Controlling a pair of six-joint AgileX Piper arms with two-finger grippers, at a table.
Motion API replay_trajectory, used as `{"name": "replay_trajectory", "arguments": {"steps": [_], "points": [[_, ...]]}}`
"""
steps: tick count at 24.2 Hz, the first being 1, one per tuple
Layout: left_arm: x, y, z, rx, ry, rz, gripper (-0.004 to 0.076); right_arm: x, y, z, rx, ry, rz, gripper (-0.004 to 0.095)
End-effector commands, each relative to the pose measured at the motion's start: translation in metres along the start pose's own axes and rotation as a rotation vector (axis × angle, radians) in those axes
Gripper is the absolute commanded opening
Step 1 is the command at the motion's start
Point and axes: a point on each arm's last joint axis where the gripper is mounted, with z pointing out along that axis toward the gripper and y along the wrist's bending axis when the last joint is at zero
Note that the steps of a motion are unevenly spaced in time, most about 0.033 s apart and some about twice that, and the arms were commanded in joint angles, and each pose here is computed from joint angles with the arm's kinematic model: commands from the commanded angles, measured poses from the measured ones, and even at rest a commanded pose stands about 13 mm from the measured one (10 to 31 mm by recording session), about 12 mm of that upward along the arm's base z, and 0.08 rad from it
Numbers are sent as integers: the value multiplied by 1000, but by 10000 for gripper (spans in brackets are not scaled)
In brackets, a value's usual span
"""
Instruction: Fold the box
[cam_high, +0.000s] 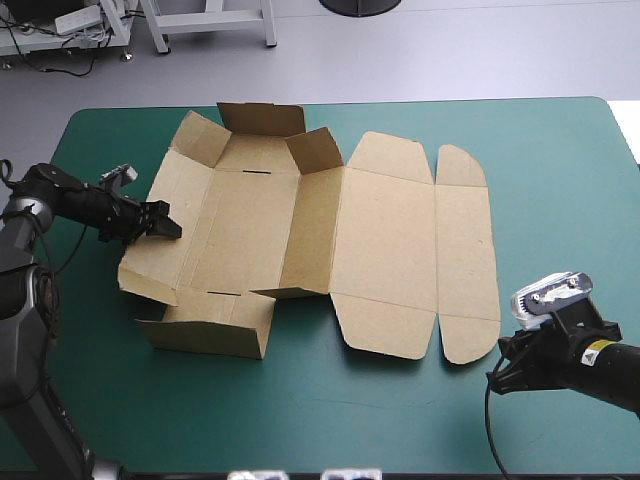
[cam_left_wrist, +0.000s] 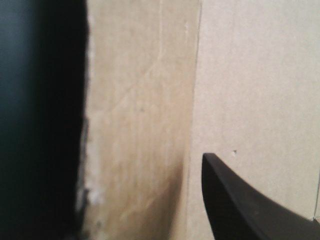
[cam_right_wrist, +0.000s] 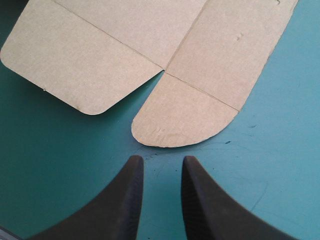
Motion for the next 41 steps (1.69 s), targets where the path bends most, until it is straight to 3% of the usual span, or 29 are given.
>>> {"name": "replay_trajectory", "arguments": {"steps": [1, 4, 6, 10, 11, 18, 23, 31, 38, 41], "points": [[2, -38, -11, 91, 24, 41, 365, -9, 1, -5, 4, -68, -11, 246], [3, -47, -5, 95, 41, 61, 352, -9, 1, -5, 4, -68, -11, 246], [3, -50, -2, 90, 52, 73, 294, -9, 1, -5, 4, -68, -11, 246], [5, -48, 0, 44, 80, 96, 31, -9, 1, -5, 4, -70, -11, 246], [6, -47, 0, 38, 83, 102, -1, -9, 1, -5, 4, -70, -11, 246], [-1, -95, -53, 63, -97, 353, 4, -10, 1, -6, 6, -75, -11, 246], [10, -177, -115, -42, -256, 648, 6, -14, -1, -7, 22, -121, -11, 246], [64, -282, -92, -142, -145, 1082, 11, -34, -2, -25, 68, -266, -51, 246], [100, -308, -125, -317, -184, 1347, 11, -49, -2, -42, 110, -393, -67, 246], [113, -314, -145, -320, -245, 1454, 11, -55, -2, -48, 124, -440, -70, 246]]}}
